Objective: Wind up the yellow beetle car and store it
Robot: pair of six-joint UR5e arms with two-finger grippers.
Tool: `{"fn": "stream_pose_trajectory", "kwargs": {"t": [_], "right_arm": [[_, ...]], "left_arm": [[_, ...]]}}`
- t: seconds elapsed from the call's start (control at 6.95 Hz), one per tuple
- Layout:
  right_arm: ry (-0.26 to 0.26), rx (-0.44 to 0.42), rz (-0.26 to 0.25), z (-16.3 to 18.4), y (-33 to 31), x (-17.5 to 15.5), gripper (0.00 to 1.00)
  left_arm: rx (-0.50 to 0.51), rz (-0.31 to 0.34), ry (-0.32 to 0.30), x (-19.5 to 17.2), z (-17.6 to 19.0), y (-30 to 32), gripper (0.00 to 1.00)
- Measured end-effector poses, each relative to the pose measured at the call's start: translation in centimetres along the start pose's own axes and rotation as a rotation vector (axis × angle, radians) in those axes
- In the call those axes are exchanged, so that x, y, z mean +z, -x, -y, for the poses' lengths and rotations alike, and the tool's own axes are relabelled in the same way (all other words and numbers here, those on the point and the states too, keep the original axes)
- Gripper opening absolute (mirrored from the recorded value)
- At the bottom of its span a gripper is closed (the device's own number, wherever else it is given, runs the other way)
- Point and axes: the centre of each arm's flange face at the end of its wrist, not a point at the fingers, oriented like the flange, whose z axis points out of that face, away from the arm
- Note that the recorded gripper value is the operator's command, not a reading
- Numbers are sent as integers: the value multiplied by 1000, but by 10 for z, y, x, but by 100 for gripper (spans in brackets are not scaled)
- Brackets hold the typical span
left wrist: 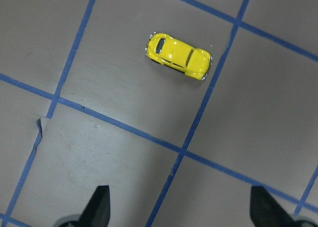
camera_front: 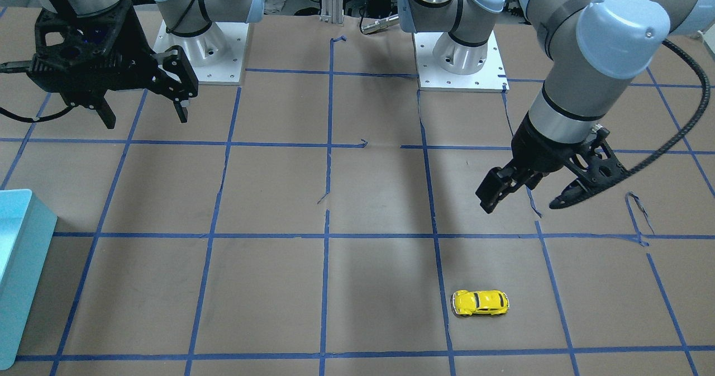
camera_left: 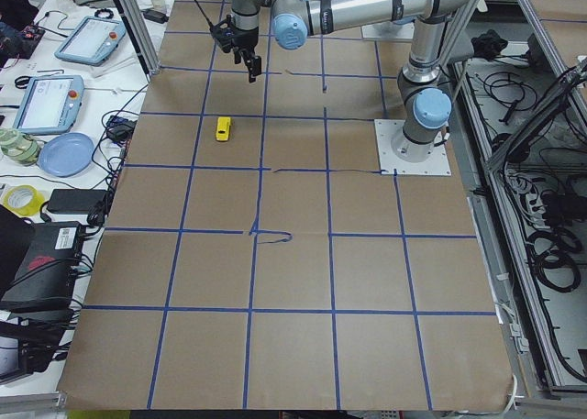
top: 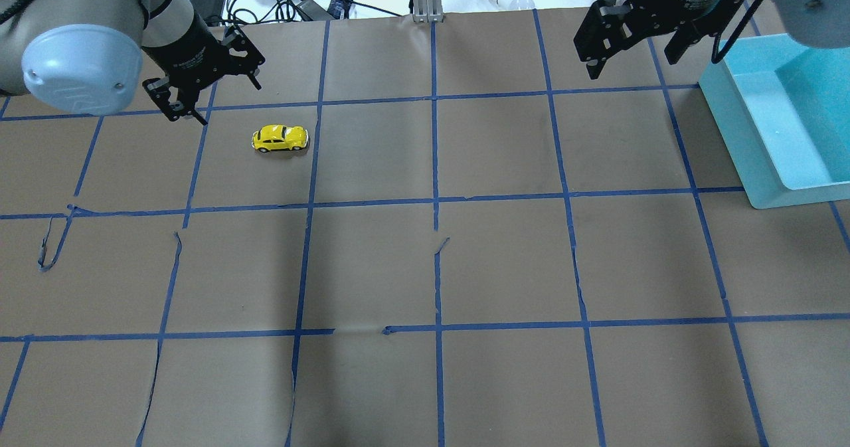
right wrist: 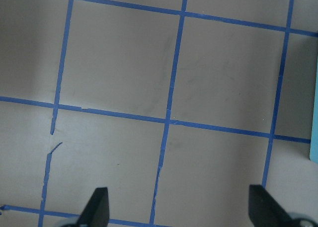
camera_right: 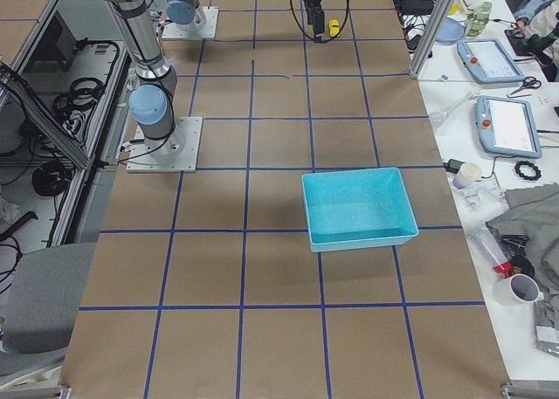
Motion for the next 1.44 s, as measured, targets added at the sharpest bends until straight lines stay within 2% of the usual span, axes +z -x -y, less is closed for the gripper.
{"fn": "stream_pose_trajectory", "kwargs": {"t": [0.29, 0.58, 0.86, 1.15, 1.44], "right_arm": [[0, 0, 0, 0, 0, 0, 100], [1, 0, 0, 0, 0, 0, 100], [2, 0, 0, 0, 0, 0, 100], [1, 0, 0, 0, 0, 0, 100], [1, 0, 0, 0, 0, 0, 100]], "left_arm": [[-417, 35, 27, 47, 15, -7, 100], [-633, 34, 23, 98, 32, -18, 100], [-734, 28, 16, 148, 49, -27, 100], [-766, 15, 11, 185, 65, -28, 100], [-802, 30, 21, 214, 71, -28, 100]]}}
